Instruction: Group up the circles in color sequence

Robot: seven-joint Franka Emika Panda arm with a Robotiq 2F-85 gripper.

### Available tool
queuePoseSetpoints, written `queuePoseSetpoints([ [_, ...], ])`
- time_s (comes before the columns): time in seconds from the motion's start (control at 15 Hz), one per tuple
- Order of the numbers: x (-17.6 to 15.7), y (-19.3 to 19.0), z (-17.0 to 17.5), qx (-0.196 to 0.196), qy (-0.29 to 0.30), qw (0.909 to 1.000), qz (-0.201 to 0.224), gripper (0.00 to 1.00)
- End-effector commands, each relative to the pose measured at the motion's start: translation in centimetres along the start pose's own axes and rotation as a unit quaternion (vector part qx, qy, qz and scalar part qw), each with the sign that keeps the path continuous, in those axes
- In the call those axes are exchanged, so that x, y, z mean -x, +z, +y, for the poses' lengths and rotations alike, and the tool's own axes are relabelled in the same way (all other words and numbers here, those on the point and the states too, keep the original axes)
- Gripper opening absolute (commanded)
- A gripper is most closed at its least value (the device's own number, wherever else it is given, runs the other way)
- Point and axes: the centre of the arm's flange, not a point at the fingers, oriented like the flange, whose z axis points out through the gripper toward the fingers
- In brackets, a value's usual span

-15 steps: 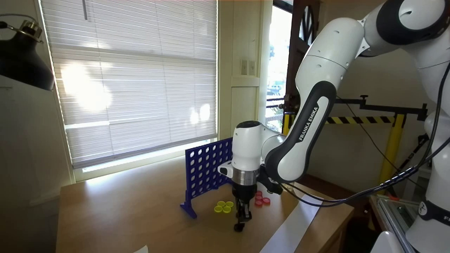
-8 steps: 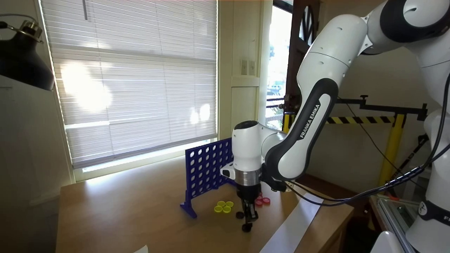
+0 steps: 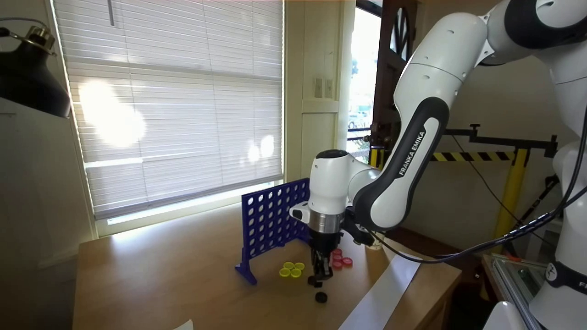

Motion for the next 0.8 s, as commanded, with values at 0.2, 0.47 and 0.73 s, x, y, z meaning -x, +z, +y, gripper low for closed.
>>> queuePoseSetpoints([
  [0.2, 2.5, -1.4, 2.7, 0.024, 0.024, 0.9994, 0.012, 0.00],
  [0.47, 2.8, -0.4, 3.7, 0.023, 0.031, 0.9989, 0.025, 0.00],
  [0.73, 2.3, 0.7, 3.7, 0.022, 0.028, 0.9986, 0.040, 0.00],
])
